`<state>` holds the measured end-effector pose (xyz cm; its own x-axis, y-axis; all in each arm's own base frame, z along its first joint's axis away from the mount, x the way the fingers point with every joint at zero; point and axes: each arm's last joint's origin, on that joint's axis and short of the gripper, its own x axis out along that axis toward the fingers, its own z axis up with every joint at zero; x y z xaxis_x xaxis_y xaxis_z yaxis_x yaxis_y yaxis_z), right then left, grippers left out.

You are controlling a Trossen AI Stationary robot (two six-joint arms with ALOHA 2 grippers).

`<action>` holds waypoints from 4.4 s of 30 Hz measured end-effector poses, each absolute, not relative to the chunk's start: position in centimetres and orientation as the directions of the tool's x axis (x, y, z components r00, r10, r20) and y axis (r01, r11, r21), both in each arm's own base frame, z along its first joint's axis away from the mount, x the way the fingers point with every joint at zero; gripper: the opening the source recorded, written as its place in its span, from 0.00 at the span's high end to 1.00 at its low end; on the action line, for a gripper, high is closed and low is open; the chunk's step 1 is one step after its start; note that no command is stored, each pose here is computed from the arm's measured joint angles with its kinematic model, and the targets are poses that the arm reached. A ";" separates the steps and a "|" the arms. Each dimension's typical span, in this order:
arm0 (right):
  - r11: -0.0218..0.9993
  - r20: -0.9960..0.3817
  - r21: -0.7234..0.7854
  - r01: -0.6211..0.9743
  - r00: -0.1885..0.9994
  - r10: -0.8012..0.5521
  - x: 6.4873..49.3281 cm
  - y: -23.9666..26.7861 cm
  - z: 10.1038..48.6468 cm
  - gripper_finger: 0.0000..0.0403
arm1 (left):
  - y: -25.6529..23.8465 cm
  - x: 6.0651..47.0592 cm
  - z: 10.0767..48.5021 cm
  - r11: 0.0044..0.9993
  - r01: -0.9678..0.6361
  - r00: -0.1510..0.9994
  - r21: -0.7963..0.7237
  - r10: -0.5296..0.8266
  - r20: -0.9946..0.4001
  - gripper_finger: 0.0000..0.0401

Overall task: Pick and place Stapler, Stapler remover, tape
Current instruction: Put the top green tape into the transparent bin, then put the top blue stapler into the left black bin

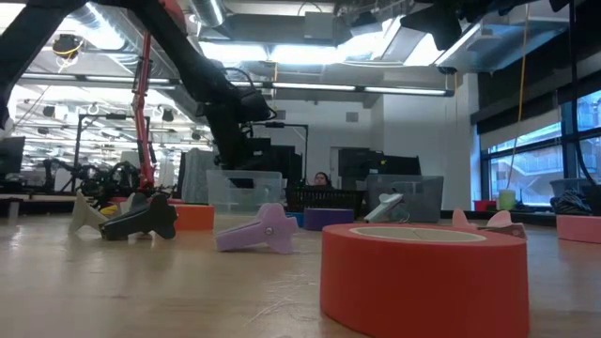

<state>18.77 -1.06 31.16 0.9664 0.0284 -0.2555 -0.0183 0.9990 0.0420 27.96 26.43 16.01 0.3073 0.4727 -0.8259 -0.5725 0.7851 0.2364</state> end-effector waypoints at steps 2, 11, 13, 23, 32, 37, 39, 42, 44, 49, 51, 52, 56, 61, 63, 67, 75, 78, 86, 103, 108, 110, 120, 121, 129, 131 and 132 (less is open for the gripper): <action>0.999 -0.256 0.042 -0.018 0.966 0.028 18.8 -1.1 31.2 0.38 | 26.4 28.1 16.1 0.788 -0.567 0.311 0.240 0.475 -0.824 0.78; 0.999 -0.255 0.042 -0.019 0.966 0.029 18.8 -1.1 31.2 0.38 | 25.3 28.2 18.8 0.781 -0.572 0.355 0.249 0.510 -0.783 0.54; 0.999 -0.256 0.042 -0.019 0.966 0.029 18.8 -1.1 31.2 0.38 | 24.6 28.3 20.1 0.797 -0.569 0.413 0.205 0.492 -0.766 0.51; 0.999 -0.255 0.042 -0.019 0.966 0.029 18.8 -1.1 31.2 0.38 | 18.4 30.2 23.2 0.943 -0.236 0.699 -0.233 -0.002 -0.715 0.49; 0.999 -0.256 0.042 -0.018 0.966 0.029 18.8 -1.1 31.2 0.38 | 12.1 32.1 22.8 0.960 -0.088 0.601 -0.266 -0.162 -0.783 0.50; 0.999 -0.256 0.042 -0.018 0.966 0.029 18.8 -1.1 31.2 0.38 | 8.8 33.3 22.7 0.987 0.062 0.582 -0.151 -0.159 -0.798 0.50; 0.999 -0.256 0.042 -0.018 0.966 0.028 18.8 -1.1 31.2 0.38 | 7.6 33.6 22.7 0.991 0.112 0.571 -0.067 -0.120 -0.813 0.50; 0.999 -0.256 0.042 -0.018 0.966 0.028 18.8 -1.1 31.2 0.38 | 6.1 34.1 22.5 0.979 0.189 0.559 0.074 -0.045 -0.828 0.50; 0.999 -0.256 0.042 -0.019 0.966 0.029 18.8 -1.1 31.2 0.38 | 5.4 34.4 22.2 0.967 0.215 0.551 0.135 -0.006 -0.834 0.50; 0.999 -0.255 0.042 -0.018 0.967 0.029 18.8 -1.1 31.2 0.38 | 4.5 35.3 21.4 0.951 0.252 0.567 0.178 0.004 -0.823 0.50; 0.999 -0.255 0.042 -0.019 0.966 0.029 18.8 -1.1 31.2 0.38 | 4.5 35.6 20.8 0.951 0.260 0.556 0.169 -0.004 -0.831 0.50; 0.999 -0.253 0.042 -0.019 0.967 0.029 18.8 -1.1 31.2 0.38 | 4.5 35.6 20.4 0.951 0.263 0.541 0.162 -0.007 -0.841 0.50; 0.999 -0.254 0.042 -0.019 0.967 0.029 18.8 -1.1 31.2 0.38 | 4.5 36.2 19.1 0.945 0.282 0.523 0.163 -0.009 -0.852 0.50; 0.999 -0.256 0.042 -0.019 0.966 0.029 18.8 -1.1 31.2 0.38 | 4.7 37.0 17.3 0.932 0.315 0.514 0.178 -0.010 -0.858 0.51; 0.999 -0.256 0.042 -0.019 0.966 0.029 18.8 -1.1 31.2 0.38 | 4.7 37.2 16.7 0.929 0.324 0.503 0.177 -0.011 -0.864 0.51; 0.999 -0.254 0.042 -0.019 0.967 0.029 18.8 -1.1 31.2 0.38 | 4.8 37.6 15.2 0.926 0.329 0.480 0.186 0.005 -0.877 0.51; 0.999 -0.254 0.042 -0.019 0.967 0.029 18.8 -1.1 31.2 0.38 | 5.4 38.0 13.4 0.911 0.303 0.446 0.280 0.125 -0.886 0.51; 0.999 -0.255 0.042 -0.019 0.966 0.029 18.8 -1.1 31.2 0.38 | 5.7 38.2 13.2 0.919 0.290 0.449 0.267 0.116 -0.886 0.51; 0.999 -0.255 0.042 -0.019 0.966 0.029 18.8 -1.1 31.2 0.38 | 5.7 37.7 13.6 0.927 0.298 0.431 0.229 0.084 -0.899 0.86; 0.999 -0.255 0.042 -0.019 0.966 0.029 18.8 -1.1 31.2 0.38 | 9.8 40.8 20.3 0.861 0.115 0.560 0.495 0.356 -0.748 0.89; 0.999 -0.255 0.042 -0.019 0.966 0.029 18.8 -1.1 31.2 0.38 | 13.3 41.2 22.8 0.853 0.003 0.619 0.522 0.409 -0.671 0.89; 0.999 -0.255 0.042 -0.019 0.966 0.029 18.8 -1.1 31.2 0.38 | 14.9 40.9 23.1 0.862 -0.032 0.632 0.506 0.410 -0.658 0.89; 0.999 -0.255 0.042 -0.019 0.966 0.029 18.8 -1.1 31.2 0.38 | 20.2 39.8 19.5 0.920 -0.066 0.609 0.386 0.343 -0.715 0.89; 0.999 -0.255 0.042 -0.019 0.966 0.029 18.8 -1.1 31.2 0.38 | 20.4 39.8 19.3 0.920 -0.068 0.607 0.386 0.345 -0.716 0.89; 0.999 -0.255 0.042 -0.019 0.966 0.029 18.8 -1.1 31.2 0.38 | 22.1 39.5 16.8 0.941 -0.057 0.589 0.333 0.301 -0.750 0.89; 0.999 -0.256 0.042 -0.019 0.966 0.029 18.8 -1.1 31.2 0.38 | 22.3 39.5 16.2 0.942 -0.056 0.580 0.331 0.300 -0.757 0.89; 0.999 -0.256 0.042 -0.019 0.966 0.029 18.8 -1.1 31.2 0.38 | 22.3 39.5 16.1 0.943 -0.055 0.577 0.329 0.299 -0.760 0.89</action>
